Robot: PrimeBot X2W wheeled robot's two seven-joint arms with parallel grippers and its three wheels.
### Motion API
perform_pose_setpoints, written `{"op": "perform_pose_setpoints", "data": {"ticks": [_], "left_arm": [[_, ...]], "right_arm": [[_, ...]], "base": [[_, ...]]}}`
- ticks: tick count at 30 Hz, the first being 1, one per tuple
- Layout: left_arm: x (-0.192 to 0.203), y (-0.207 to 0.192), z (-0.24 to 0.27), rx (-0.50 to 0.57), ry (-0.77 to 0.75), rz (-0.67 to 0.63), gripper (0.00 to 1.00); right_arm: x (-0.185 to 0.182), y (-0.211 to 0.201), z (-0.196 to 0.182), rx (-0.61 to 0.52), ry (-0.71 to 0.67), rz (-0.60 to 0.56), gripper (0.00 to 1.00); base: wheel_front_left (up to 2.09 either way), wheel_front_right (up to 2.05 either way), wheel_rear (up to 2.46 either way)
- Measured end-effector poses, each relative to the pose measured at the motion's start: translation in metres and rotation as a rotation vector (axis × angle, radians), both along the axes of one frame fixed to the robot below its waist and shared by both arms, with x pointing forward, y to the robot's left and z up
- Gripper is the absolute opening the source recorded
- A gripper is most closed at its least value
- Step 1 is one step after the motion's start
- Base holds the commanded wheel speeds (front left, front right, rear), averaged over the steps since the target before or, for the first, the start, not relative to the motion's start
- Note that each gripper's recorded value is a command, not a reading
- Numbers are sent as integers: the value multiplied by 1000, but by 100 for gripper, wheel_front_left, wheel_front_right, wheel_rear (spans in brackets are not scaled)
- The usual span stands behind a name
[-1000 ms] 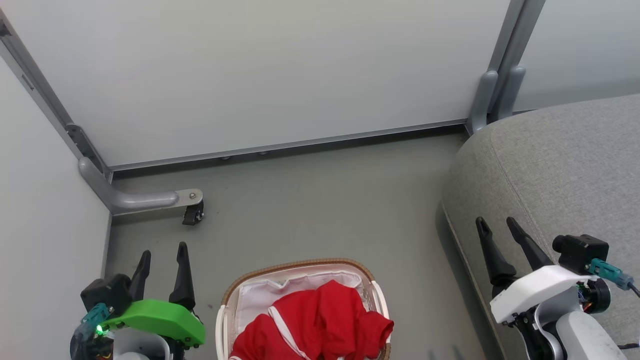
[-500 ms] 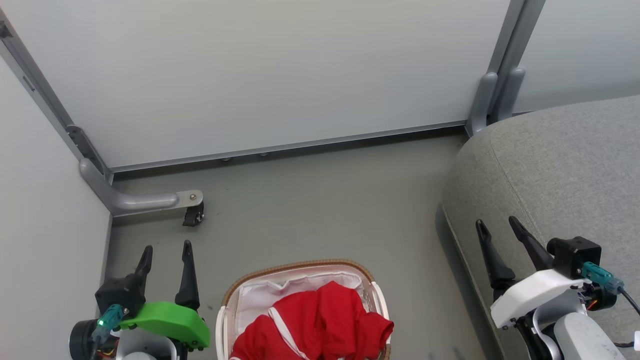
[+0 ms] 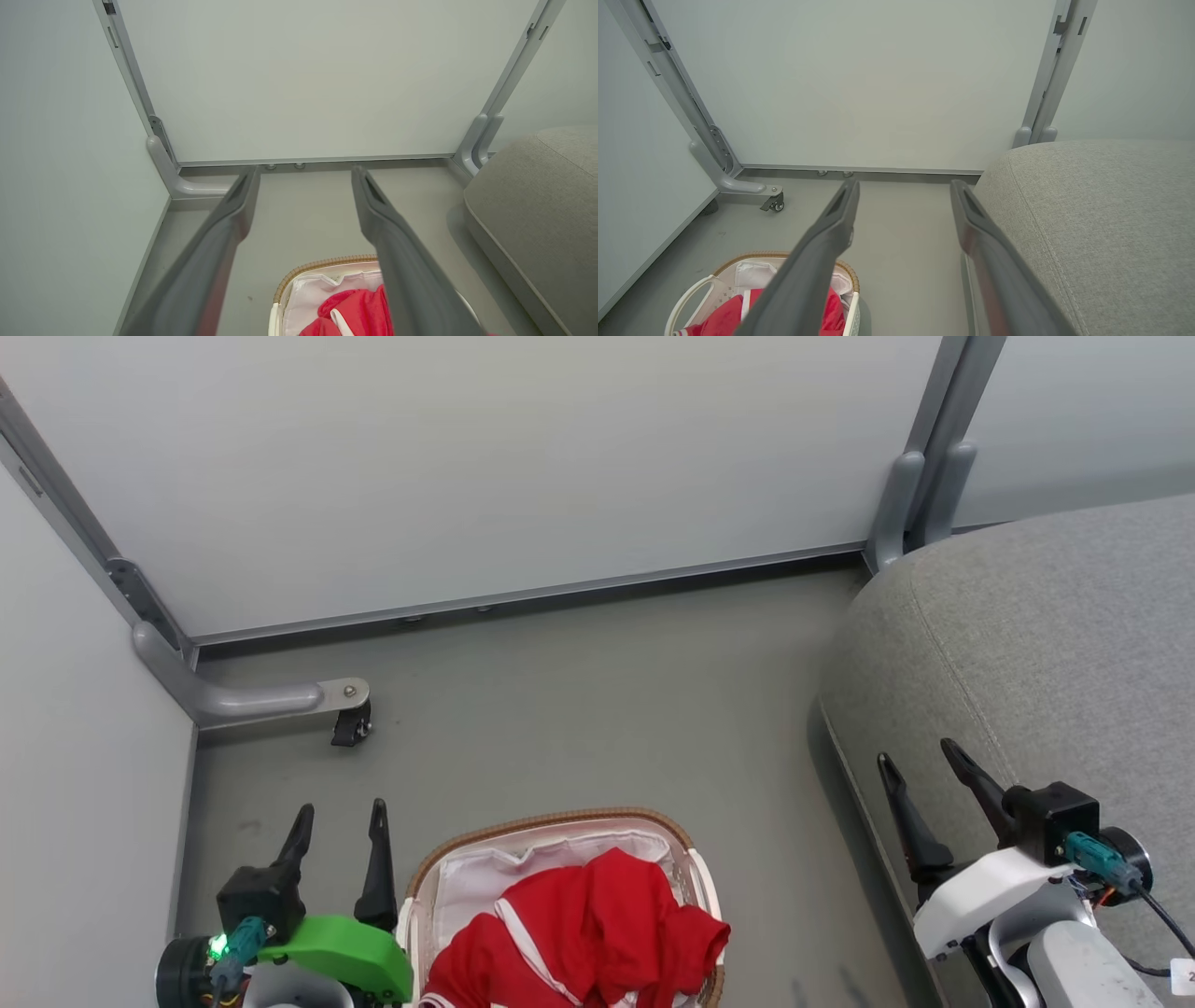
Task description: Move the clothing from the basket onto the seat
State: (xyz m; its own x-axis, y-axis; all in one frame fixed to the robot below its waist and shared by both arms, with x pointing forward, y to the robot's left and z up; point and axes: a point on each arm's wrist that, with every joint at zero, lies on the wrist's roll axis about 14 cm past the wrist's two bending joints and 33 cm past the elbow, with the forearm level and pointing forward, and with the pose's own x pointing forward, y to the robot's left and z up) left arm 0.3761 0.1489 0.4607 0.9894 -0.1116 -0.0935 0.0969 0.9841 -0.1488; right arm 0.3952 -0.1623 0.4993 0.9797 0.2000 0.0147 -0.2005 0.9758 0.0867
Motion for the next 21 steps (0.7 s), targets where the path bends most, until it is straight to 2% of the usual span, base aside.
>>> {"op": "perform_pose_setpoints", "data": {"ticks": [6, 14, 21], "left_arm": [[7, -21, -28, -1, 75, -78, 100], [34, -54, -61, 26, 157, -195, 100], [44, -77, -120, 45, 320, -285, 100]], "right_arm": [[14, 2, -1, -36, -11, 17, 100], [40, 3, -8, -98, -21, 39, 100], [60, 1, -32, -133, 14, 41, 100]], "base": [[0, 0, 0], [0, 0, 0], [0, 0, 0]]}}
